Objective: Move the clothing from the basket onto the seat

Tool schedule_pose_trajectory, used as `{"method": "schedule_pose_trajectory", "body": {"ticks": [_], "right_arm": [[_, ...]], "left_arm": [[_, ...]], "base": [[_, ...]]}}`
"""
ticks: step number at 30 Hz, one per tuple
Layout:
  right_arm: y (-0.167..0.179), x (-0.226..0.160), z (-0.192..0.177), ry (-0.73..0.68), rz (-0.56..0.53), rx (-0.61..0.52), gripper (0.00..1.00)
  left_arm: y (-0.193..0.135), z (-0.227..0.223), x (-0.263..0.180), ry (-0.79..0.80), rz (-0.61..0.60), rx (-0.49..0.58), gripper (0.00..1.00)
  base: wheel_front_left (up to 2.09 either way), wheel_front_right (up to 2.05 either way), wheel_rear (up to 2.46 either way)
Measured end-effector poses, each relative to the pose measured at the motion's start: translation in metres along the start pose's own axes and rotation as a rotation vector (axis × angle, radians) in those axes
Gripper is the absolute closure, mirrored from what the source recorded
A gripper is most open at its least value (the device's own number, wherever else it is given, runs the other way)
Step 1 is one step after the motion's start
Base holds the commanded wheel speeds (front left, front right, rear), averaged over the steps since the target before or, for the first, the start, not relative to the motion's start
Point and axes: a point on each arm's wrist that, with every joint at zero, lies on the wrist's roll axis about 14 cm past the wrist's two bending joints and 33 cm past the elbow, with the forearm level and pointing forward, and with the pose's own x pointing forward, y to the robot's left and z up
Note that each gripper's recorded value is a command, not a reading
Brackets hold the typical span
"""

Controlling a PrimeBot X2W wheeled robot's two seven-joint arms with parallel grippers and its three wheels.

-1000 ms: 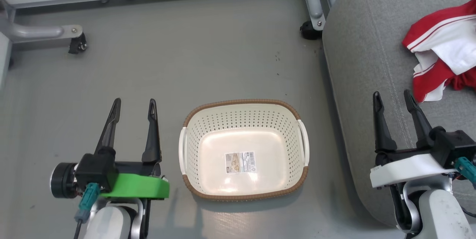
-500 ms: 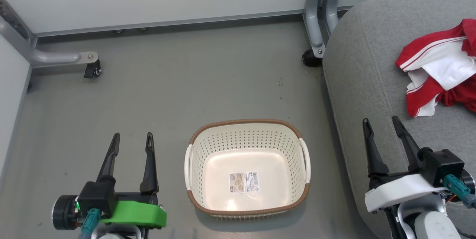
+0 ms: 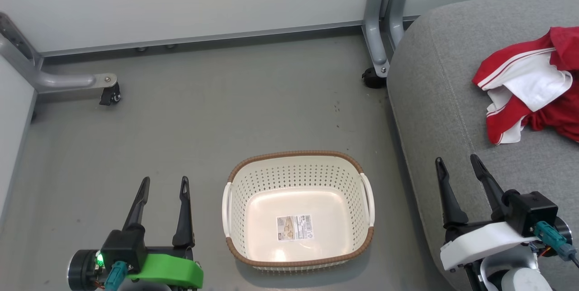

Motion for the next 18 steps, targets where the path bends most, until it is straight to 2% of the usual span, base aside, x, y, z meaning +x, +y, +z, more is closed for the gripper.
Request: {"method": "schedule_pose_trajectory", "body": {"ticks": [18], "right_arm": [[0.0039, 0.0025, -0.0021, 0.006, 0.012, 0.003, 0.0]], "left_arm": [[0.0057, -0.0104, -0.0021, 0.032, 0.019, 0.003, 0.0]], "base": [[0.0, 0.0, 0.0]]}}
